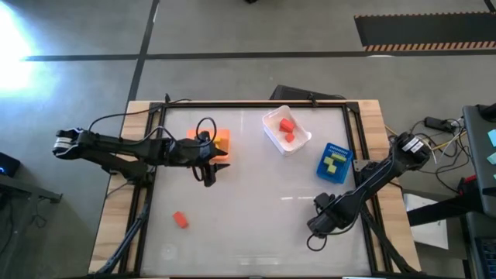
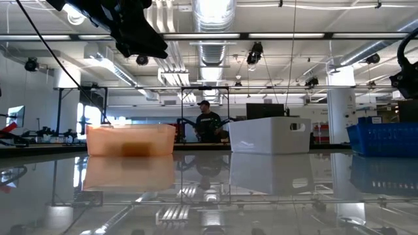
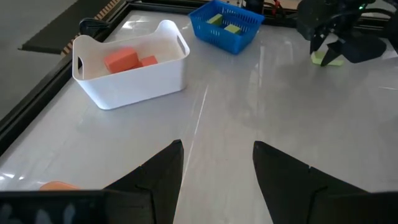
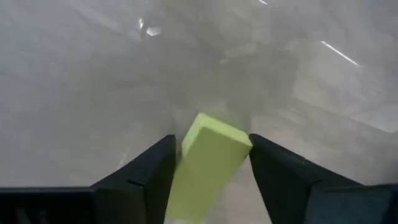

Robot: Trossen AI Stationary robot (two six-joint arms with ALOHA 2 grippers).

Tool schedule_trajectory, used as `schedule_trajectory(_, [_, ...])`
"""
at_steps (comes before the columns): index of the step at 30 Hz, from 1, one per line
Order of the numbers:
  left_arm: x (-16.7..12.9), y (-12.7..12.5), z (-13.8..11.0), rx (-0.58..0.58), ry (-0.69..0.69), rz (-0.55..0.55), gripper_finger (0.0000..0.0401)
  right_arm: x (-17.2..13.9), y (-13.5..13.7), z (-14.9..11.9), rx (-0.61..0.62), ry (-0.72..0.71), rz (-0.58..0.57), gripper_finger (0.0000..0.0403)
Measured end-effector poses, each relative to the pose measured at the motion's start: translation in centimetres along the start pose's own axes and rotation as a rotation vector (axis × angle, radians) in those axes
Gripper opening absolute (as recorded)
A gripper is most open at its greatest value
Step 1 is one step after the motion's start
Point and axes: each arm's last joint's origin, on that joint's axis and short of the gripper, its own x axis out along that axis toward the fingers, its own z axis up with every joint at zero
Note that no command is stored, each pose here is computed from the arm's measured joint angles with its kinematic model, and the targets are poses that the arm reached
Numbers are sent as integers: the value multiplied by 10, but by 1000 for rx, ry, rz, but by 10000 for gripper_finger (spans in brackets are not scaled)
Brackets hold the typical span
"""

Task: Sort & place blocks by color
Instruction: Put the green block into the blue bin

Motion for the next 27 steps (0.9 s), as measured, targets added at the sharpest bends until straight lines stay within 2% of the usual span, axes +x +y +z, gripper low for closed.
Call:
schedule_trajectory(6, [0, 0, 0, 0, 0, 0, 178, 5, -1, 1, -3, 2, 26, 120])
schedule_trajectory(15, [0, 0, 1, -1, -13, -1, 178, -14, 8, 11, -56, -46, 51, 118])
schedule_trajectory(21, [0, 0, 2, 4, -22, -3, 178, -41, 15, 41, -158, -129, 16, 118])
schedule_trajectory(27, [0, 0, 2, 4, -21, -2, 178, -69, 17, 84, -336, -154, -20, 118])
